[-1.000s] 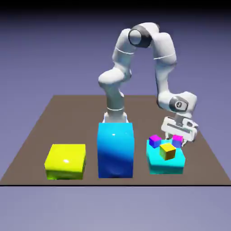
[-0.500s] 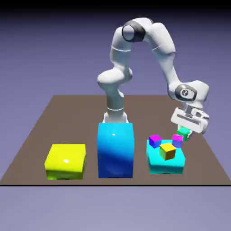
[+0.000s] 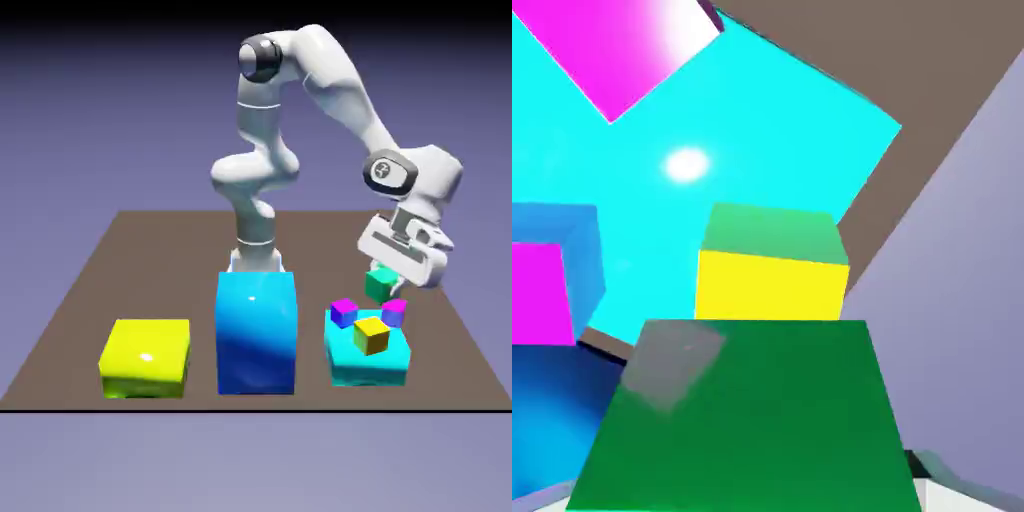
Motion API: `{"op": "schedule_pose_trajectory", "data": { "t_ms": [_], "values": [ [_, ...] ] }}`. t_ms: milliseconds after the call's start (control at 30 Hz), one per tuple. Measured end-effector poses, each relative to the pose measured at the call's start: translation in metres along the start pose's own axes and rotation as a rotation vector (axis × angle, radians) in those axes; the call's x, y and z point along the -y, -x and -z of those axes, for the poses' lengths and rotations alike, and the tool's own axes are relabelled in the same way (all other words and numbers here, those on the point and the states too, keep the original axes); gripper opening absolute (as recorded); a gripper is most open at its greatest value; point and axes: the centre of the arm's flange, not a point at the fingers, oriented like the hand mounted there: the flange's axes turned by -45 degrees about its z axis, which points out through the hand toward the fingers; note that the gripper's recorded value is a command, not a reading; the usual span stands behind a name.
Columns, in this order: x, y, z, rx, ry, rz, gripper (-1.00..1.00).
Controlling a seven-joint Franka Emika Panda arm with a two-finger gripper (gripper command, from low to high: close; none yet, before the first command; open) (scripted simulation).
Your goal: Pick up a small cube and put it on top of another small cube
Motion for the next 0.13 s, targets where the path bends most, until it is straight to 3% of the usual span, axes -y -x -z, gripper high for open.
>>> {"op": "schedule_pose_trajectory", "data": {
  "t_ms": [33,67,133],
  "values": [
    [0.001,-0.0033,-0.0205,-0.001,0.0,0.002,-1.0],
    [0.0014,-0.0041,-0.0261,-0.002,0.0,0.002,1.0],
    [0.0013,-0.0041,-0.0261,-0.001,0.001,0.002,1.0]
  ]
}}
